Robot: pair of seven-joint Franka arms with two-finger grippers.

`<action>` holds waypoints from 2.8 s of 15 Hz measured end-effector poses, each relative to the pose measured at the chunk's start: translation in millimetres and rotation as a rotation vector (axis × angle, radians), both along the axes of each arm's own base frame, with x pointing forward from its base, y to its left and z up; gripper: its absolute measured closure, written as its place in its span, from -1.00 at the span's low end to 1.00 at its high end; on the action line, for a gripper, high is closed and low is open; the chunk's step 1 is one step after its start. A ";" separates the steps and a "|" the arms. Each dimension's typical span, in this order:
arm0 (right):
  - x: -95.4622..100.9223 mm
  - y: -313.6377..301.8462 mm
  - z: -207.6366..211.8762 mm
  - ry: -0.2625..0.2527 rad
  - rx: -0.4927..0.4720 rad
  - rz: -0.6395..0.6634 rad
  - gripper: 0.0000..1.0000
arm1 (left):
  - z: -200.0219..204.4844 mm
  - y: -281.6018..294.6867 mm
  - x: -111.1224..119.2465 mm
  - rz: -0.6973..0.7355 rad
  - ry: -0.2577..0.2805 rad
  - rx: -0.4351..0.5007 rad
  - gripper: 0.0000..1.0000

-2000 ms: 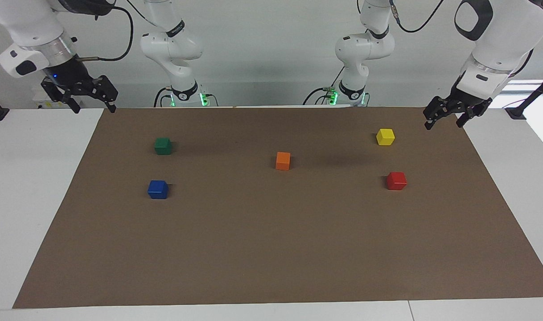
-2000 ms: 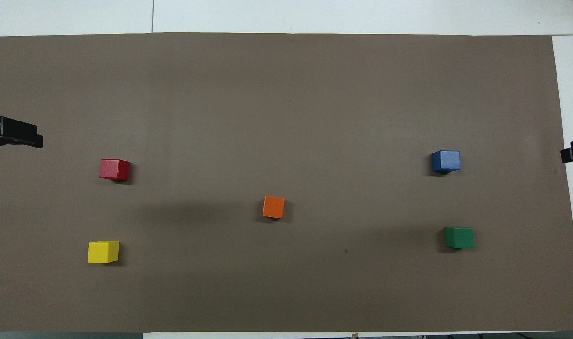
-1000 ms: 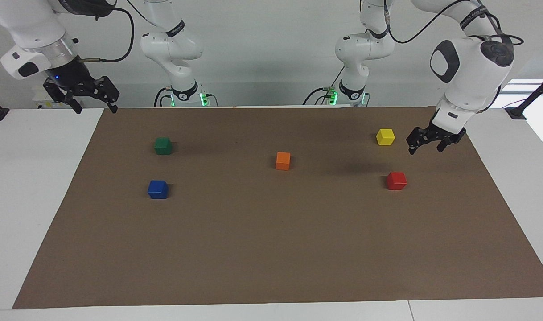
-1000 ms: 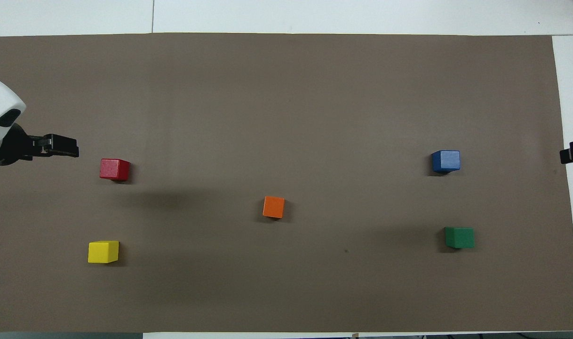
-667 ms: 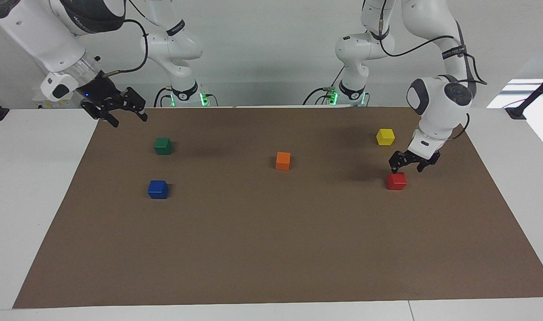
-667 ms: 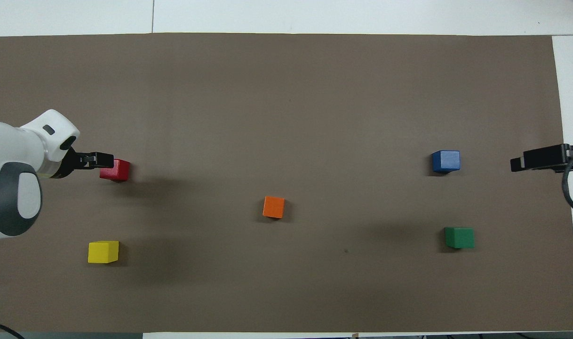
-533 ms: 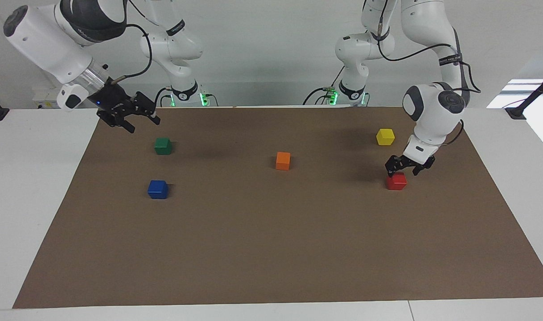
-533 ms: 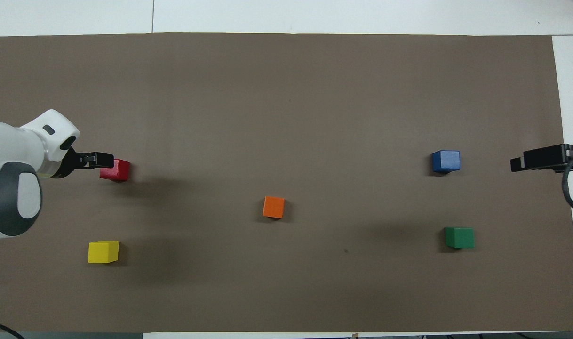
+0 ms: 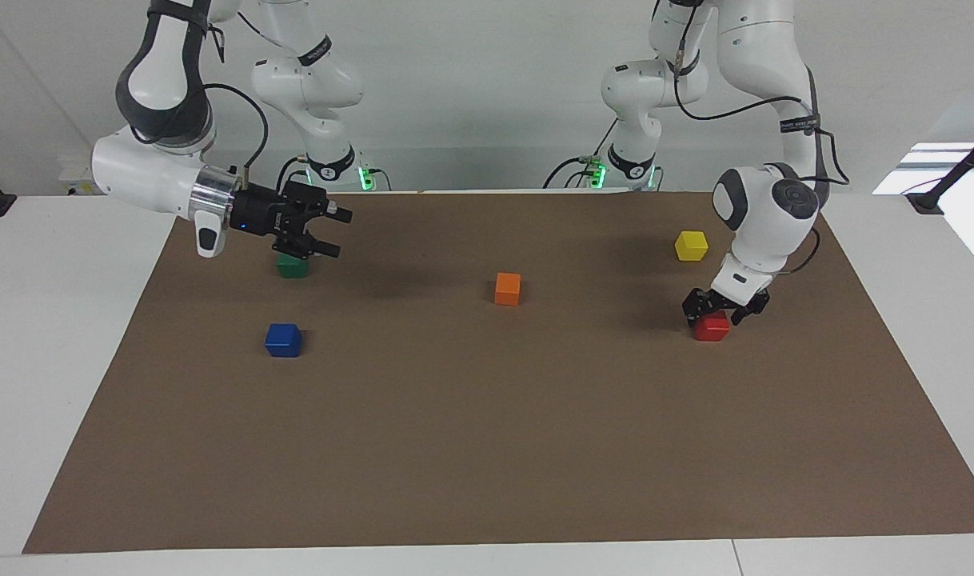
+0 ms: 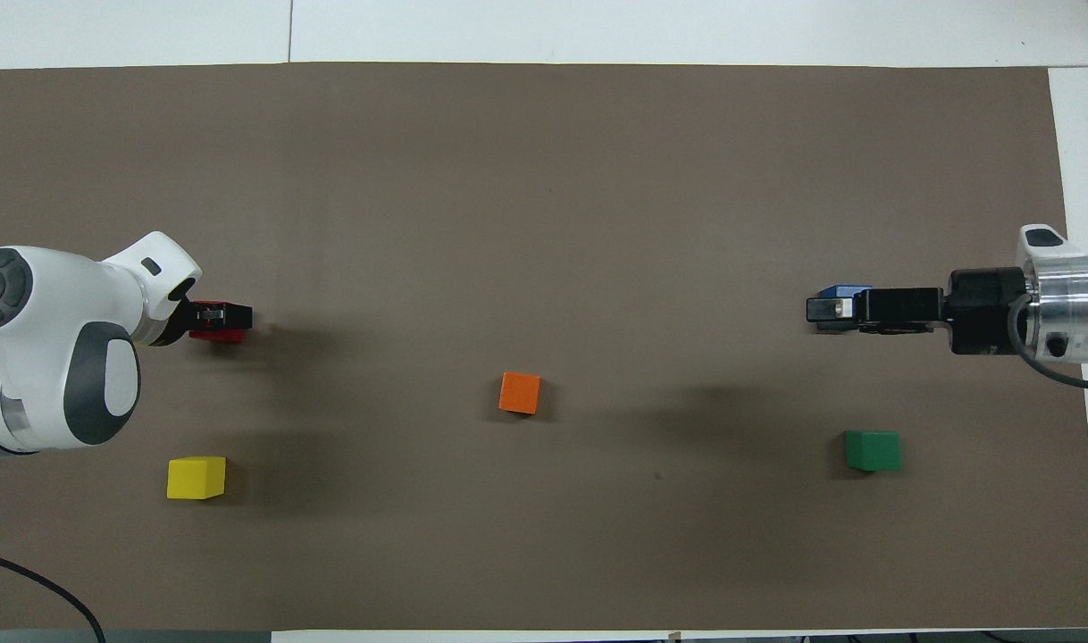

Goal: Transfer red block to right arm and stack on blue block
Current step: 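Lift the red cube with the left gripper while the right gripper approaches, then grasp the red cube with the right gripper while the left gripper releases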

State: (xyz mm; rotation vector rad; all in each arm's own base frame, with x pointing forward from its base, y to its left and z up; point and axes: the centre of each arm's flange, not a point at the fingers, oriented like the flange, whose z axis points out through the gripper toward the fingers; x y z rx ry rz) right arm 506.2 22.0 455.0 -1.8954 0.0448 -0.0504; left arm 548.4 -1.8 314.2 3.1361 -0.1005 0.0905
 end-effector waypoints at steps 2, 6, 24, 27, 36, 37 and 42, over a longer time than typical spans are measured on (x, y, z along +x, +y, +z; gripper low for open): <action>-7.0 12.6 -12.1 -0.018 0.138 0.035 -1.00 | -2.7 0.0 0.0 0.000 0.004 0.000 -0.18; -19.4 55.7 -52.7 -0.017 0.470 0.093 -1.00 | 22.1 -4.2 10.0 0.148 0.094 -0.021 -0.08; -68.6 269.8 -133.9 0.022 1.226 0.054 -1.00 | 319.0 -260.1 -102.8 1.509 0.467 -0.366 -0.08; -68.1 278.3 -158.9 0.016 1.254 0.050 -1.00 | 318.5 -264.8 -95.9 1.625 0.488 -0.441 -0.08; -63.7 319.3 -153.0 -0.005 1.227 0.019 -1.00 | 286.3 -310.6 -136.0 1.607 0.511 -0.452 -0.08; -64.6 322.1 -151.6 -0.004 1.231 0.024 -1.00 | 281.5 -312.2 -139.2 1.606 0.512 -0.440 -0.08; -72.3 336.6 -150.0 0.013 1.255 0.025 -0.82 | 261.2 -311.2 -146.9 1.606 0.512 -0.402 -0.08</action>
